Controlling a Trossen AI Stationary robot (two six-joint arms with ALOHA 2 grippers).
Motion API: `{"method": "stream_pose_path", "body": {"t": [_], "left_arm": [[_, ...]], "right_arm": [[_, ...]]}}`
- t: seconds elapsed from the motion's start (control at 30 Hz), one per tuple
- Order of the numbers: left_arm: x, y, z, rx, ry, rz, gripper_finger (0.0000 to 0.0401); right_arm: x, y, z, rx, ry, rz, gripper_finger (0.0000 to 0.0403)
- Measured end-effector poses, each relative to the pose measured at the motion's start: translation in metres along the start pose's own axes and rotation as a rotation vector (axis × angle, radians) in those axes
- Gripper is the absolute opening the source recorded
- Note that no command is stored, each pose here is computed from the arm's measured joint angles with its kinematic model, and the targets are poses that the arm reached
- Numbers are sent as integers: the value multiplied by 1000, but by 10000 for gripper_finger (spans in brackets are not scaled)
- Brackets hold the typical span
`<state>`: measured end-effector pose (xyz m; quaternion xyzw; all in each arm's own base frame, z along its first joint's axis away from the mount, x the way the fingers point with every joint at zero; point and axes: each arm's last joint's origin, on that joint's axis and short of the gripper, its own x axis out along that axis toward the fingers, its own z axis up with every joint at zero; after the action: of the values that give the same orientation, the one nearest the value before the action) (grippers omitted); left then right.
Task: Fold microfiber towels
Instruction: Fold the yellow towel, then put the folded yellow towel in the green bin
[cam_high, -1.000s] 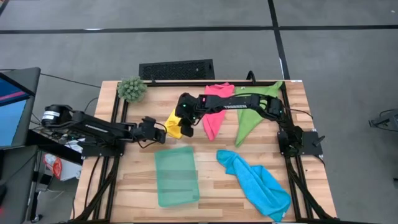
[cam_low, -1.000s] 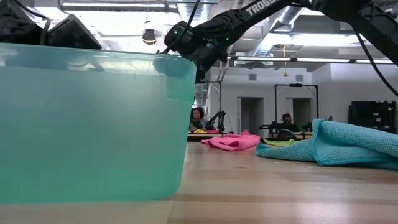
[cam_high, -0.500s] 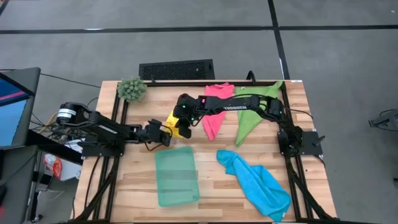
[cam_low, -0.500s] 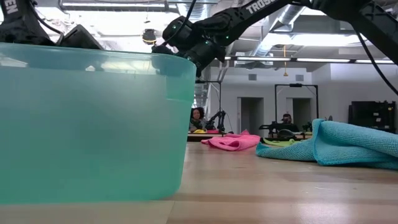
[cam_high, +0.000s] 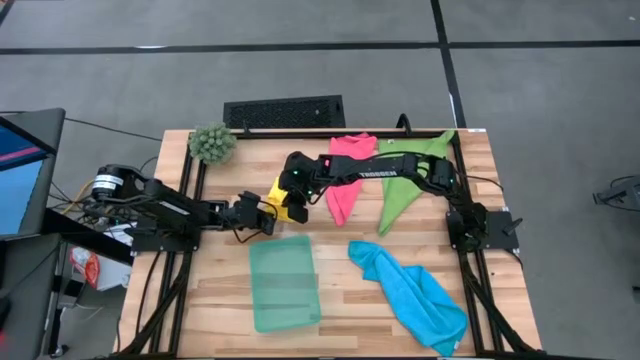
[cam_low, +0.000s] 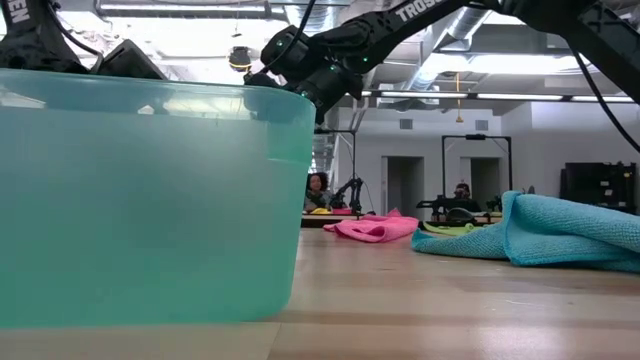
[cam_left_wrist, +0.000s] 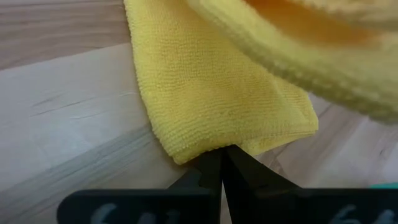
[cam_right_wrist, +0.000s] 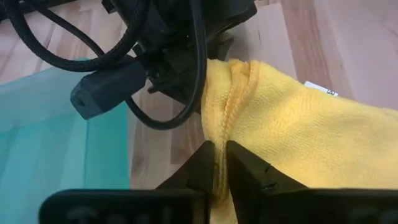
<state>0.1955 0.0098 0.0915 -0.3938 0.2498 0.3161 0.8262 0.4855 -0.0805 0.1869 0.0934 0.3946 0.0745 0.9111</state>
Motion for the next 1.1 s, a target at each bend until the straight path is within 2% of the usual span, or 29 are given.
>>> {"method": "stream_pose_path", "body": {"t": [0.47, 0.6, 0.7, 0.8, 0.93, 1.1], "left_arm": [[0, -1, 1, -9, -17, -5, 0], [0, -1, 1, -12, -18, -10, 0], [-3, -3, 3, -26, -16, -39, 0], [-10, -13, 9, -51, -13, -136, 0], [-22, -17, 17, -54, -44, -186, 0], [-35, -16, 21, -55, -42, -184, 0]], "right_arm": [[7, 1, -4, -1, 13, 6, 157], [6, 0, -2, -36, -2, 4, 177], [-10, -6, 6, -27, -38, -12, 178], [-33, -18, 12, -2, -45, -41, 169], [-35, -34, -2, 45, 48, -38, 147], [-32, -34, -13, 47, 87, 8, 116]]}}
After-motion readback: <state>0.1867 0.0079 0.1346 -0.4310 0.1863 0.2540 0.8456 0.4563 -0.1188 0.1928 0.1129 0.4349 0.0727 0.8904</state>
